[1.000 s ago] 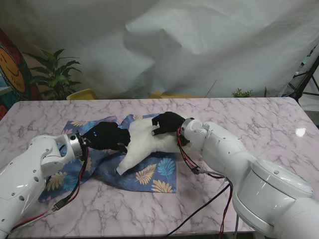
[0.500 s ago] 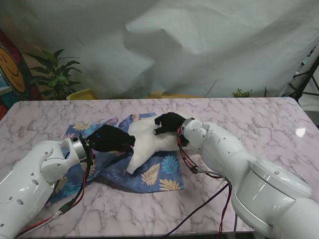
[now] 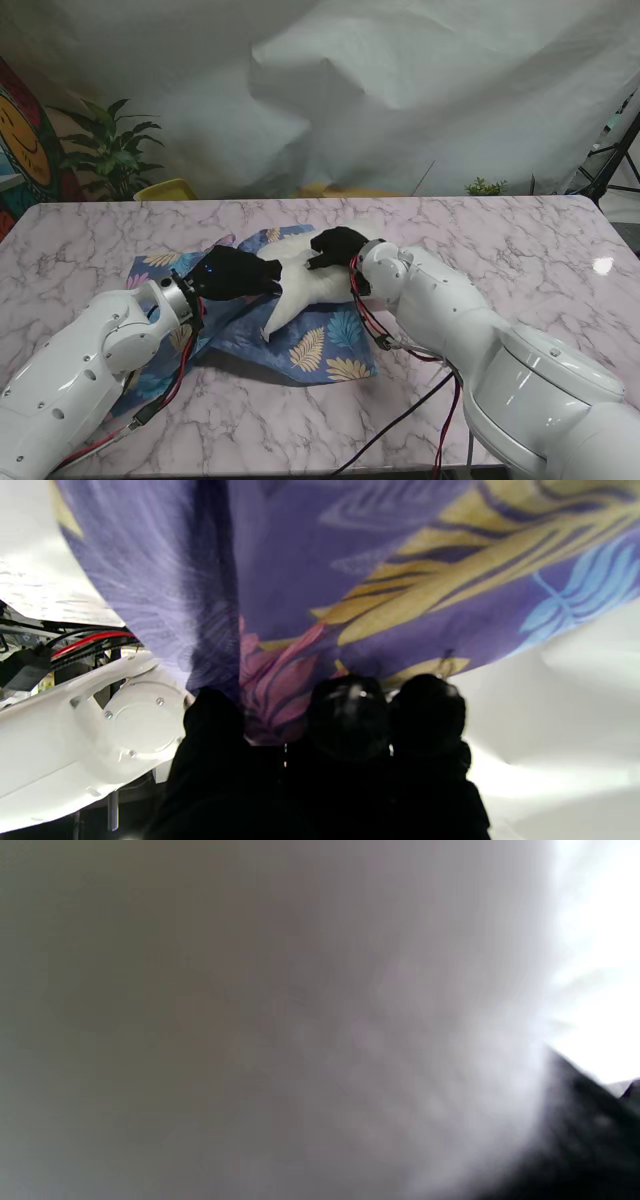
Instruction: Put a pillowcase on a pillow
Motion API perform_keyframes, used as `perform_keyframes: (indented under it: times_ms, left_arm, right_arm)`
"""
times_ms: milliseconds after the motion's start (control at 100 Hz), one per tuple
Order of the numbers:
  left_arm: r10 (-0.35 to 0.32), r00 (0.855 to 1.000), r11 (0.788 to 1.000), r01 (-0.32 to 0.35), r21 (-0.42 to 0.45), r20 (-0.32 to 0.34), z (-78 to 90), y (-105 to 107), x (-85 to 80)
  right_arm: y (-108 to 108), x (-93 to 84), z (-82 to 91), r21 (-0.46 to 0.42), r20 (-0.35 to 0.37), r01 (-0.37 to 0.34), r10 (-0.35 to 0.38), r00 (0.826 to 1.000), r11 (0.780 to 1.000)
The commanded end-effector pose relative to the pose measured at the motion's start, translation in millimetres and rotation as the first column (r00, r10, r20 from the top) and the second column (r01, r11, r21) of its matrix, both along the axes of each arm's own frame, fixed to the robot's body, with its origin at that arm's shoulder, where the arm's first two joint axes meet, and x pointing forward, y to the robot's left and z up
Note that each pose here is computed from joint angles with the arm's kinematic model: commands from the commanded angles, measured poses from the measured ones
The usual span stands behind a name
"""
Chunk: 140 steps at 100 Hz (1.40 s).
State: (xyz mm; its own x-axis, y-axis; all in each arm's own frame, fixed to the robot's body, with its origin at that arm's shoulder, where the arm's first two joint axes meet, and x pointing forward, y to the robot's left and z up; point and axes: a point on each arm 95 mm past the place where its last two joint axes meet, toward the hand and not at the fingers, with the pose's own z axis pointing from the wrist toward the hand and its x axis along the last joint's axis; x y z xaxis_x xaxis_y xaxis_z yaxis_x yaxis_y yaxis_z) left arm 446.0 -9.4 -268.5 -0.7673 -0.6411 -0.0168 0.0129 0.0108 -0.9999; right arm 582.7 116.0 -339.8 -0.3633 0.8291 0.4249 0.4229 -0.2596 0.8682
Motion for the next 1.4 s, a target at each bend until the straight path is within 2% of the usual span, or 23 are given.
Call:
perform_keyframes:
  times_ms: [0, 150, 320, 560, 690, 770, 900, 1210, 1390]
  left_arm:
    - [0.007, 1.000, 1.000, -0.007, 0.006, -0.028, -2.0, -3, 8.0]
    - [0.016, 0.994, 0.998, -0.023, -0.065, -0.107, -13.7, -6, 12.9]
    - [-0.024, 0.987, 0.993, 0.006, -0.119, -0.156, -17.0, -11, 3.2]
    - [-0.095, 0.975, 0.990, 0.070, -0.126, -0.202, -12.2, -12, -19.2]
    - [-0.089, 0.981, 0.994, 0.078, -0.070, -0.171, -1.4, -10, -29.2]
    - [-0.058, 0.988, 0.998, 0.056, -0.017, -0.142, 1.7, -12, -30.0]
    - [0.036, 0.993, 0.998, -0.031, 0.050, -0.115, -2.4, -17, -25.9]
    - [0.197, 0.974, 0.980, -0.195, 0.027, -0.114, -25.3, -38, -16.1]
    - [0.283, 0.958, 0.958, -0.280, 0.065, -0.041, -22.0, -42, -11.6]
  right_arm:
    - [5, -11.2, -10.6, 0.001, -0.009, -0.012, 0.012, 1.000, 1.000]
    - [6, -17.7, -14.1, -0.039, -0.004, 0.019, -0.019, 1.000, 0.999]
    - [4, -12.4, -16.5, -0.043, -0.037, 0.099, -0.101, 0.994, 0.994]
    - [2, -4.1, -14.6, -0.032, -0.082, 0.202, -0.204, 0.976, 0.979]
    - [1, -2.3, -13.0, -0.026, -0.092, 0.222, -0.223, 0.971, 0.975]
    - [4, -2.9, -13.1, -0.029, -0.091, 0.227, -0.229, 0.969, 0.973]
    - [11, -6.2, -14.2, -0.033, -0.089, 0.225, -0.227, 0.970, 0.974]
    - [23, -17.4, -13.8, -0.003, -0.090, 0.234, -0.233, 0.968, 0.972]
    - [24, -26.9, -15.9, 0.023, -0.086, 0.216, -0.213, 0.973, 0.976]
